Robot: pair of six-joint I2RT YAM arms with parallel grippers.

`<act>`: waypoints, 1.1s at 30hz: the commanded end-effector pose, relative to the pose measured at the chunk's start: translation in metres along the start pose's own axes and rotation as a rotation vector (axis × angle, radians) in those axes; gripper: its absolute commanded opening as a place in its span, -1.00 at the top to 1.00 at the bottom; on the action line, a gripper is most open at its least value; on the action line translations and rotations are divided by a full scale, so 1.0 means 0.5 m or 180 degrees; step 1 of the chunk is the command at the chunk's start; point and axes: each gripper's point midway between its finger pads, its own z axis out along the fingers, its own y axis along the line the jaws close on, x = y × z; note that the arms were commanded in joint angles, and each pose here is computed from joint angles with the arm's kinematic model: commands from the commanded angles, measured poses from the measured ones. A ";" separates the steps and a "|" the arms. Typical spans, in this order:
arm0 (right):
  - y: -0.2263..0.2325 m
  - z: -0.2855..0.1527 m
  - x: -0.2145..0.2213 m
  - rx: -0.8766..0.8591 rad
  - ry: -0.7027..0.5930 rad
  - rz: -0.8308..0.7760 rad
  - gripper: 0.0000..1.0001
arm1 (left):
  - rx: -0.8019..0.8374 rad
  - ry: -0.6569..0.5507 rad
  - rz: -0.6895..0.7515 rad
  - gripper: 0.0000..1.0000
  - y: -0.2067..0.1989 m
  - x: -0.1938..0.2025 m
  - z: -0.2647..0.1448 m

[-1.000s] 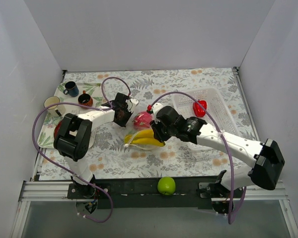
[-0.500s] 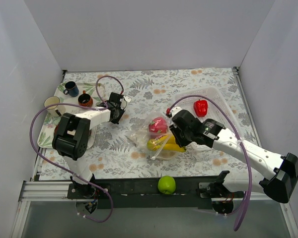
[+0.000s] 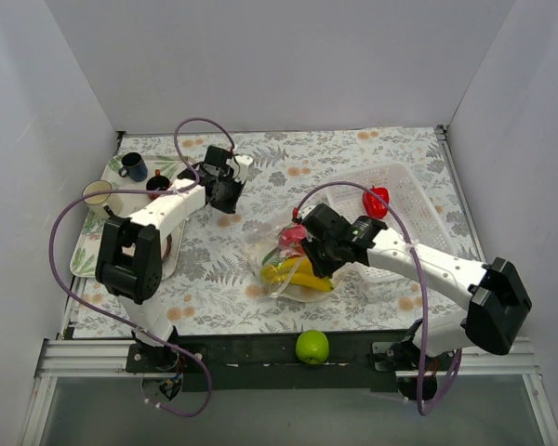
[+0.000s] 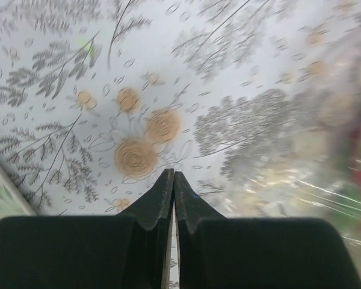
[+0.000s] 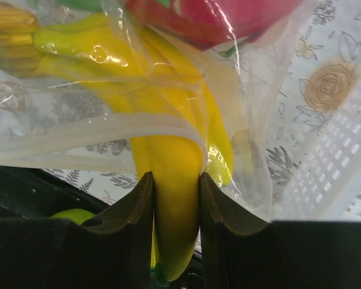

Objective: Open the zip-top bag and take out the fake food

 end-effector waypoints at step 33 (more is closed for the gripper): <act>0.099 -0.098 0.010 -0.0268 -0.1142 -0.0353 -0.56 | 0.0199 0.0228 0.0455 1.00 -0.127 0.033 0.146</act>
